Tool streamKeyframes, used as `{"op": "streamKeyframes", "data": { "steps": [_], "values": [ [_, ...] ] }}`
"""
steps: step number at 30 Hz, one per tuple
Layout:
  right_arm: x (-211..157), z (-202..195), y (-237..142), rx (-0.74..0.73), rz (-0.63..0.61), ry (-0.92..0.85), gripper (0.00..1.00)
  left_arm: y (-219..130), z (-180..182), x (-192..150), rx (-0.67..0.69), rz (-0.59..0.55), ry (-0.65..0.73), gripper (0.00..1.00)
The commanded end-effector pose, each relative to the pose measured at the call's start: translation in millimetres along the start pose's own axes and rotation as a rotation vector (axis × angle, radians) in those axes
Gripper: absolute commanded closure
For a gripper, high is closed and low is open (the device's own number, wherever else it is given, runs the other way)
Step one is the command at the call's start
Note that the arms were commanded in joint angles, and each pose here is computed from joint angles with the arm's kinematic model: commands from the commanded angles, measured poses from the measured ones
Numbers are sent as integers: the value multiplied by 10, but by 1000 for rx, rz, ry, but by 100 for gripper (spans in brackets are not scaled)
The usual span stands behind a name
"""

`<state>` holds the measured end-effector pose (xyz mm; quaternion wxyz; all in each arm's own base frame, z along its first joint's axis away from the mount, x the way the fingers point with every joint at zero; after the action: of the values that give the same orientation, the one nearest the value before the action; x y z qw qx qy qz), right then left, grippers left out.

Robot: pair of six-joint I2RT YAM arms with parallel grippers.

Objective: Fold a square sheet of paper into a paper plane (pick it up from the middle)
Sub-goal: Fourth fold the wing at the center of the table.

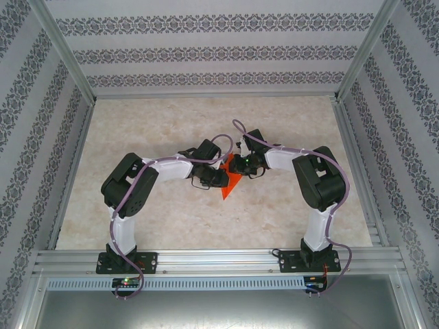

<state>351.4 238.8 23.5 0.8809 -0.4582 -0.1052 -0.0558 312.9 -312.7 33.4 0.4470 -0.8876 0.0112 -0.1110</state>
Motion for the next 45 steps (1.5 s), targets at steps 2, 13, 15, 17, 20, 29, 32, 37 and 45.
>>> {"op": "streamKeyframes", "data": {
  "steps": [2,13,15,17,20,29,32,37,45],
  "values": [
    [-267,-232,56,-78,74,53,83,-8,81,-21,-19,26,2,86],
    [-141,-53,-102,-8,19,42,80,35,203,-67,-46,75,-9,90],
    [-112,1,-137,15,7,39,79,41,185,-67,-61,82,-7,91],
    [-78,47,-192,26,-8,33,79,44,179,-56,-68,85,-6,91],
    [-27,111,-280,49,-29,25,78,32,149,-35,-86,88,0,91],
    [140,161,-532,71,-79,-42,74,6,53,-17,-130,124,44,90],
    [199,148,-601,85,-89,-35,72,5,53,-4,-137,136,57,90],
    [253,170,-605,85,-76,-67,69,4,16,31,-162,158,80,89],
    [473,188,-522,113,-99,-74,68,29,27,60,-179,195,89,89]
  ]
}}
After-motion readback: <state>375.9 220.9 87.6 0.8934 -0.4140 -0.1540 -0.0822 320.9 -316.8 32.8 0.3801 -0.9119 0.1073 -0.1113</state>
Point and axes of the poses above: each hand's point on the last joint's axis, 136 mm out from that joint toward the fingers, its own y axis out along the fingers, its own z axis along the line the jaws close on, x = y × z, the point moved 1 cm from there along -y, back along the fingers, and after that the axes turned 3 degrees about -y, right-handed, at the moved point
